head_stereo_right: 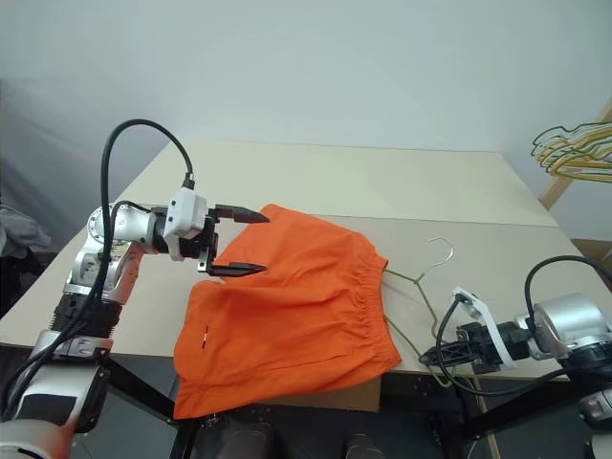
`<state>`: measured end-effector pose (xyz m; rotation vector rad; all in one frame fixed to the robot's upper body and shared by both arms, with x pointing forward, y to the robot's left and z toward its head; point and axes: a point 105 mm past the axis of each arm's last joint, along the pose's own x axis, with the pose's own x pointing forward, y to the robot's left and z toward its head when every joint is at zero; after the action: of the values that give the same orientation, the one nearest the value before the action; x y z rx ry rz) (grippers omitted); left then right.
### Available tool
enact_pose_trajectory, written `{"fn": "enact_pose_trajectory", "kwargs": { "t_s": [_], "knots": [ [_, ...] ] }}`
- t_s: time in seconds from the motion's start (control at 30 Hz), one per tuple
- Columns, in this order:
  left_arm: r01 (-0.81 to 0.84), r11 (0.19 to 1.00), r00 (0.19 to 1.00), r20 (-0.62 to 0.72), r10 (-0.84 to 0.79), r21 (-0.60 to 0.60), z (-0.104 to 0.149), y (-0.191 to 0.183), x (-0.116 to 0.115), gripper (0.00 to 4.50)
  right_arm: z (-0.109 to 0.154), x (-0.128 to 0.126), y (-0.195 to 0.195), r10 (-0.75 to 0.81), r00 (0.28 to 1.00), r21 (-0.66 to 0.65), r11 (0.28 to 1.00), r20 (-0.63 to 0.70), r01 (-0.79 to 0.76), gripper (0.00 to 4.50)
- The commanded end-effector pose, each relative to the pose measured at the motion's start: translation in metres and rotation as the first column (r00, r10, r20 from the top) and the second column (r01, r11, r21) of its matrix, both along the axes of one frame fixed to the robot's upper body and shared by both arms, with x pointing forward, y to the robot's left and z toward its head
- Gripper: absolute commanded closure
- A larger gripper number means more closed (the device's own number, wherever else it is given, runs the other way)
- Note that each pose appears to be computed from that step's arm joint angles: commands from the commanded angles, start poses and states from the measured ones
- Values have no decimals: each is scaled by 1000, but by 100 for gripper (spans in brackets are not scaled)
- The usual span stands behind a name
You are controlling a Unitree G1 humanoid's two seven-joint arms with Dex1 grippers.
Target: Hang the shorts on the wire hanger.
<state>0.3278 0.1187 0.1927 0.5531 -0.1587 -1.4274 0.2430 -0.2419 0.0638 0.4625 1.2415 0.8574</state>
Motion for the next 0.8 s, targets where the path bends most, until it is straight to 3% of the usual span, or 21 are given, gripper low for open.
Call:
{"fn": "enact_pose_trajectory", "kwargs": {
  "t_s": [0.03, 0.2, 0.3, 0.4, 0.47, 0.7, 0.8],
  "knots": [
    [-6, 1000, 998, 66, 7, -15, 16, 2, 3, 8, 9, 18, 3, -40, 999, 21, 999, 34, 39, 450],
    [-4, 1000, 997, 73, 6, -18, 16, 0, 4, 8, 11, 26, 8, -49, 997, 31, 998, 65, 47, 450],
    [-6, 1000, 997, 75, 8, -16, 17, 1, 6, 8, 32, 38, 2, -21, 970, -60, 998, 240, 37, 450],
    [-26, 999, 995, 98, 28, -23, 22, -1, 14, 8, 63, 53, -5, 140, 865, -323, 946, 481, 27, 450],
    [-48, 998, 991, 126, 52, -31, 29, -4, 24, 8, 82, 58, 1, 274, 783, -457, 889, 558, 15, 450],
    [-109, 993, 956, 267, 119, -49, 78, -19, 61, 8, 122, 66, 47, 541, 593, -633, 771, 596, -68, 450],
    [-67, 997, 948, 312, 56, 27, 86, -25, 63, 8, 128, 68, 65, 618, 545, -674, 728, 567, -124, 450]
  ]
}}
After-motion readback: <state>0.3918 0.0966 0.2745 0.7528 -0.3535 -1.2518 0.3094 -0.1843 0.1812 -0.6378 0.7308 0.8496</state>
